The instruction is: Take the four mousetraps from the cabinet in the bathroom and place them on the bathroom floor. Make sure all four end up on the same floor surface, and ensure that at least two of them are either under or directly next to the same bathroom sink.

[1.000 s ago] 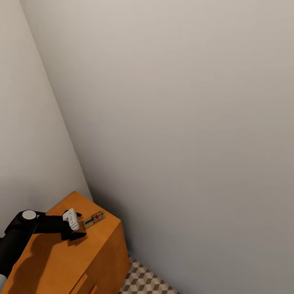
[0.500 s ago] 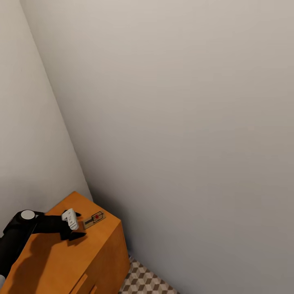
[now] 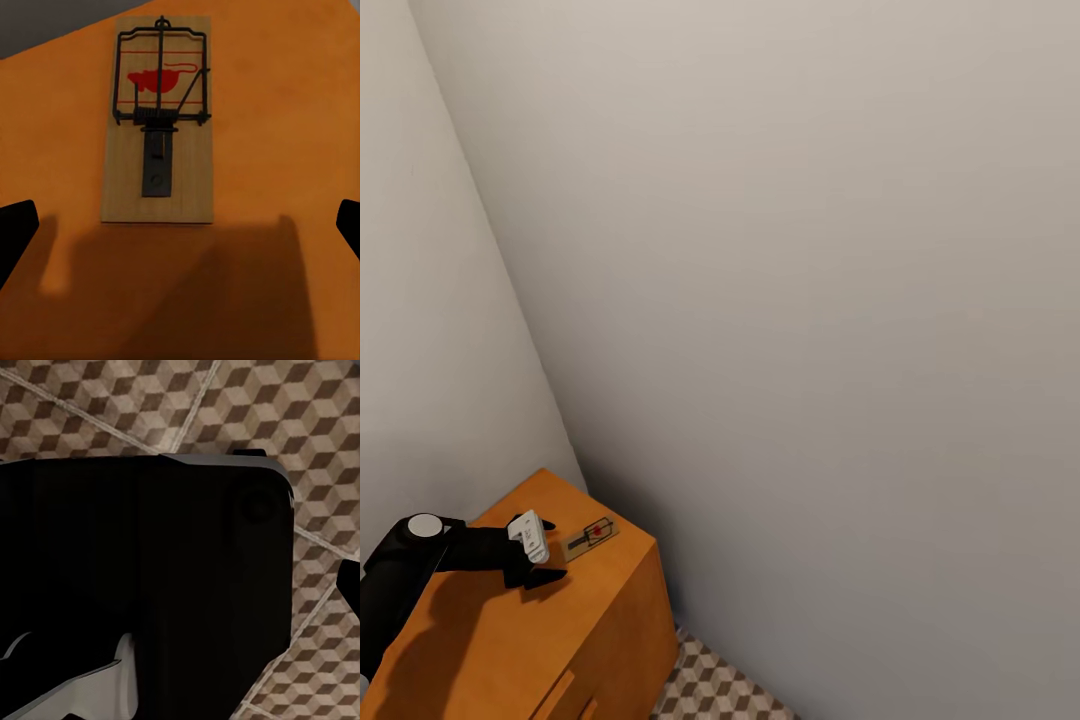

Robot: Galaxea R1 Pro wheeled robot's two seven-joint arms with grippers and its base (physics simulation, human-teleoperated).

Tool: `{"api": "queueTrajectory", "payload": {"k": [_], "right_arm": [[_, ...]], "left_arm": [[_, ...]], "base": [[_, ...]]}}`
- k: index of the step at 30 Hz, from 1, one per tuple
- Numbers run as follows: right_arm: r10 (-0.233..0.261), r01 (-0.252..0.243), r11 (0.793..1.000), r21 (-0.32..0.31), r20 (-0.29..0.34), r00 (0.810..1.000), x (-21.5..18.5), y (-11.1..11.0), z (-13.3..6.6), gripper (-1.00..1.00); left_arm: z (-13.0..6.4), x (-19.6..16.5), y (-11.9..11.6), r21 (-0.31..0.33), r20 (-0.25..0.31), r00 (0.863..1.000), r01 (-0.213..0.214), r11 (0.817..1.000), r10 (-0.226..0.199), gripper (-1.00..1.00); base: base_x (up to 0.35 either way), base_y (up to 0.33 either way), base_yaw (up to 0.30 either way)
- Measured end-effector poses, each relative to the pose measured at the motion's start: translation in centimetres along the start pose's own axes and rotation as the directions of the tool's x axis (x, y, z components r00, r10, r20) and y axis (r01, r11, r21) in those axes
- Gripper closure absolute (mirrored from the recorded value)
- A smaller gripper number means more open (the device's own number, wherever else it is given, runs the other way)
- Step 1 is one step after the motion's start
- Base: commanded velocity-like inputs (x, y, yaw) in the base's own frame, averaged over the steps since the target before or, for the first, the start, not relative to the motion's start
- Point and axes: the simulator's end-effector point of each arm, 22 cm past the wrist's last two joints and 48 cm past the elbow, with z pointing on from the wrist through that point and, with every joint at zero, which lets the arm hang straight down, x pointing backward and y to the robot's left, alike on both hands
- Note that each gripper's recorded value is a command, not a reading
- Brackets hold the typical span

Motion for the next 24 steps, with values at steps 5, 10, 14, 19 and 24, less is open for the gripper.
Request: {"api": "queueTrajectory", "payload": {"k": [5, 10, 14, 19, 24], "right_arm": [[0.000, 0.000, 1.000, 0.000, -0.003, 1.000, 0.12, -0.01, 0.00, -1.00], [0.000, 0.000, 1.000, 0.001, -0.008, 1.000, 0.33, -0.04, 0.00, -1.00], [0.001, -0.001, 1.000, 0.001, -0.013, 1.000, 0.52, -0.07, 0.01, -1.00], [0.001, -0.001, 1.000, 0.001, -0.019, 1.000, 0.77, -0.07, 0.00, -1.00], [0.002, -0.002, 1.000, 0.001, -0.024, 1.000, 0.95, -0.05, -0.01, -1.00]], "left_arm": [[0.10, 0.07, 0.00, 0.001, -0.002, 1.000, 0.001, 1.000, -0.001, -1.00], [0.28, 0.24, -0.03, 0.004, -0.005, 1.000, 0.004, 1.000, -0.004, -1.00], [0.45, 0.41, -0.06, 0.007, -0.007, 1.000, 0.006, 1.000, -0.006, -1.00], [0.69, 0.65, -0.12, 0.012, -0.011, 1.000, 0.010, 1.000, -0.010, -1.00], [0.85, 0.78, -0.17, 0.014, -0.013, 1.000, 0.013, 1.000, -0.012, -1.00]], "base": [[0.000, 0.000, 0.000], [0.000, 0.000, 0.000], [0.000, 0.000, 0.000], [0.018, 0.000, 0.000], [0.150, 0.000, 0.000]]}}
